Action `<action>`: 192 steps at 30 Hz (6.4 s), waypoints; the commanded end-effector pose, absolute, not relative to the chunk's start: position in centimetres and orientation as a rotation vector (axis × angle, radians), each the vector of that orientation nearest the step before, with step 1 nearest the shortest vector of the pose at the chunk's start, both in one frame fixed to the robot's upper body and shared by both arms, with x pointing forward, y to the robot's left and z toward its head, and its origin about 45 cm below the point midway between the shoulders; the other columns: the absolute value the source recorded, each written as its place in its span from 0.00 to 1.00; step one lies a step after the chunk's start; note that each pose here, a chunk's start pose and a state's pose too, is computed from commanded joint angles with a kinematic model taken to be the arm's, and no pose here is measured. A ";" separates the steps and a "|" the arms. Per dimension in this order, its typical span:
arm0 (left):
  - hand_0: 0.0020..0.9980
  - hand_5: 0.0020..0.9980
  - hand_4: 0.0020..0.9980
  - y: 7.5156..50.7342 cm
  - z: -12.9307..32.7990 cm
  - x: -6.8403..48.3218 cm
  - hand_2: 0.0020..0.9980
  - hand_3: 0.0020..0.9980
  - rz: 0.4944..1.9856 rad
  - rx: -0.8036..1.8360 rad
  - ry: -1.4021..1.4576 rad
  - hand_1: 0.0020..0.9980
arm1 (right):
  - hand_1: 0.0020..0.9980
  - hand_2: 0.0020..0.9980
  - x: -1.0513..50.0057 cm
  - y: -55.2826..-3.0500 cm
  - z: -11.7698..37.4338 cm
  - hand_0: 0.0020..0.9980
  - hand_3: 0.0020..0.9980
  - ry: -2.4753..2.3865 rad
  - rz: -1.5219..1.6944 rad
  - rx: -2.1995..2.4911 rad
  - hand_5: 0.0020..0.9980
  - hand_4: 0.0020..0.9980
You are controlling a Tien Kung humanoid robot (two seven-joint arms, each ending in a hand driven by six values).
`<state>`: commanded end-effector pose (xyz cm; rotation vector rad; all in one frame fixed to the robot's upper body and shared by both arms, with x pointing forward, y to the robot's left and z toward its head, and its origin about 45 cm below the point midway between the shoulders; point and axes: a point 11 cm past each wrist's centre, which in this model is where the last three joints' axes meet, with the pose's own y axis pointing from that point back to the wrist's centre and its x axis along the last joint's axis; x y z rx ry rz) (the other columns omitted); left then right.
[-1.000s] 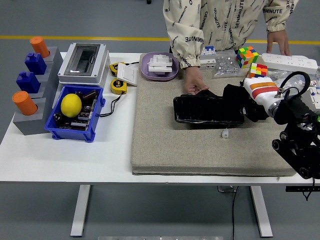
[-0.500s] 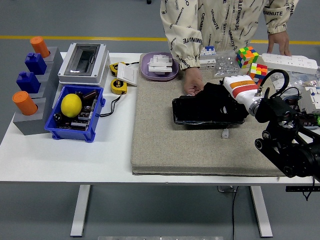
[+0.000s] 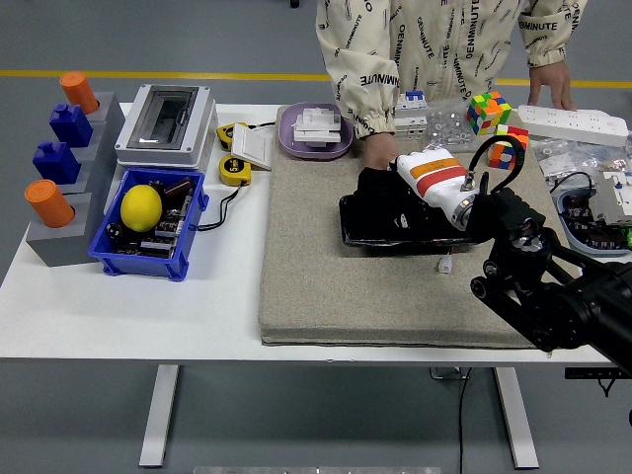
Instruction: Pick the rag up,wipe the panel,place it on the desk
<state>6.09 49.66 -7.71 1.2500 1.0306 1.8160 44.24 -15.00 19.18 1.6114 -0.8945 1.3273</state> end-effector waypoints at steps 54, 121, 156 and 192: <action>0.65 0.45 0.68 49.7 -7.8 5.6 0.70 0.58 1.813 1.259 1.035 0.66 | 0.42 0.48 43.9 -17.6 17.8 0.39 0.50 -0.853 1.302 1.565 0.17 0.97; 0.65 0.45 0.68 49.9 -7.7 5.1 0.70 0.58 1.824 1.260 1.042 0.66 | 0.42 0.48 40.4 -36.8 18.6 0.40 0.50 -1.171 0.803 1.372 0.18 0.97; 0.65 0.45 0.68 50.4 -7.5 4.8 0.70 0.58 1.828 1.273 1.036 0.66 | 0.42 0.48 37.9 -36.7 17.1 0.40 0.50 -1.239 0.634 1.379 0.19 0.96; 0.65 0.45 0.68 51.1 -7.2 4.7 0.70 0.58 1.839 1.280 1.027 0.66 | 0.41 0.47 35.8 -35.8 15.5 0.39 0.50 -1.286 0.356 1.453 0.20 0.95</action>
